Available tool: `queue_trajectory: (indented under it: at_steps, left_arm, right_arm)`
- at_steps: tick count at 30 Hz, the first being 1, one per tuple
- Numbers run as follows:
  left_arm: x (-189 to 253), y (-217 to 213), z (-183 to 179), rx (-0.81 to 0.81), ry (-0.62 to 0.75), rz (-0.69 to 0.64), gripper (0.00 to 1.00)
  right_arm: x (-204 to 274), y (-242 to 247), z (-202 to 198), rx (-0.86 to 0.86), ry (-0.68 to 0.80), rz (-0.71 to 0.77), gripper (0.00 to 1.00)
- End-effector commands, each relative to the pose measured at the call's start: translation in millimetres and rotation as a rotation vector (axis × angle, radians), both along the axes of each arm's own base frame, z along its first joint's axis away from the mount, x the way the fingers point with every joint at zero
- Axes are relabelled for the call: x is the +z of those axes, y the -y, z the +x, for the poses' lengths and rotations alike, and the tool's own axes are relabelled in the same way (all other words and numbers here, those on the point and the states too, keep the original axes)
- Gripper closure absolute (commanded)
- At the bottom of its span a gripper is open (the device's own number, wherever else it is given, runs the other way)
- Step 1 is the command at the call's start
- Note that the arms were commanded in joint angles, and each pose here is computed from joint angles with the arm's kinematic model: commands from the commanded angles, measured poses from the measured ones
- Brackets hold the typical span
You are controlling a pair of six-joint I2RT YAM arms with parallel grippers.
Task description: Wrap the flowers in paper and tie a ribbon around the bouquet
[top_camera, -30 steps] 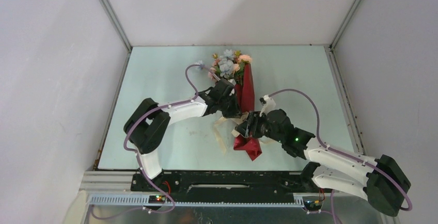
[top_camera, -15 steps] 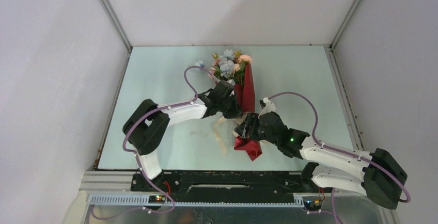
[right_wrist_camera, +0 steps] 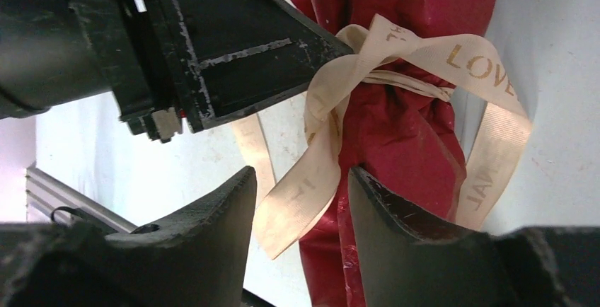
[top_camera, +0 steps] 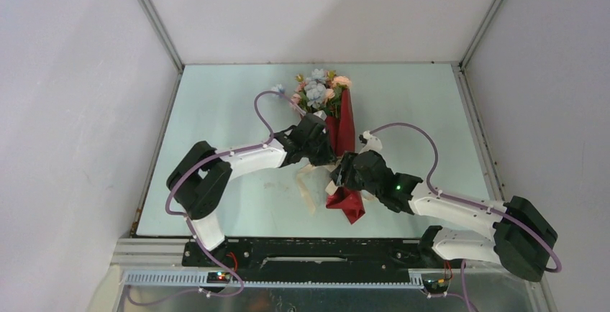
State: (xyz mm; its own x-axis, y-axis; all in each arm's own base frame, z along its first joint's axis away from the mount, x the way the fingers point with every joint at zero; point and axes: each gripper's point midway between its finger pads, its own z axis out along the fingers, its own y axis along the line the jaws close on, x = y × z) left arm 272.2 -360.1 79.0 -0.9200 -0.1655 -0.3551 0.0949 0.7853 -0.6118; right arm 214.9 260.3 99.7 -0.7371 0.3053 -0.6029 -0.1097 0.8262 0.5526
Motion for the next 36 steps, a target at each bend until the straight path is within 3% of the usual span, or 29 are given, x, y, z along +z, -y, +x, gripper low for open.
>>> queue_trajectory:
  at_steps: [1, 7, 15, 24, 30, 36]
  left_arm:
    - [15.6, -0.4, 0.9, -0.013, 0.067, 0.007, 1.0]
    - [11.8, 0.0, -0.3, -0.03, 0.082, 0.034, 1.0]
    - [16.2, -0.9, 0.0, -0.035, 0.106, 0.031, 1.0]
    - [24.1, -10.4, 13.9, 0.001, 0.153, 0.068, 1.0]
    - [25.5, -18.3, 21.8, 0.018, 0.171, 0.084, 1.0]
    - [31.7, -30.5, 29.1, 0.05, 0.217, 0.114, 1.0]
  right_arm:
    - [3.7, 2.3, 8.0, -0.024, 0.015, -0.032, 0.47]
    - [-2.5, 0.5, 5.1, 0.006, -0.012, -0.065, 0.54]
    - [2.1, -4.9, 3.5, 0.054, -0.001, -0.061, 0.99]
    - [25.9, -2.1, 1.6, 0.173, -0.011, -0.041, 1.0]
    - [25.5, 14.1, -6.9, 0.262, -0.109, -0.024, 1.0]
    - [20.9, 39.0, -6.1, 0.27, -0.144, -0.126, 1.0]
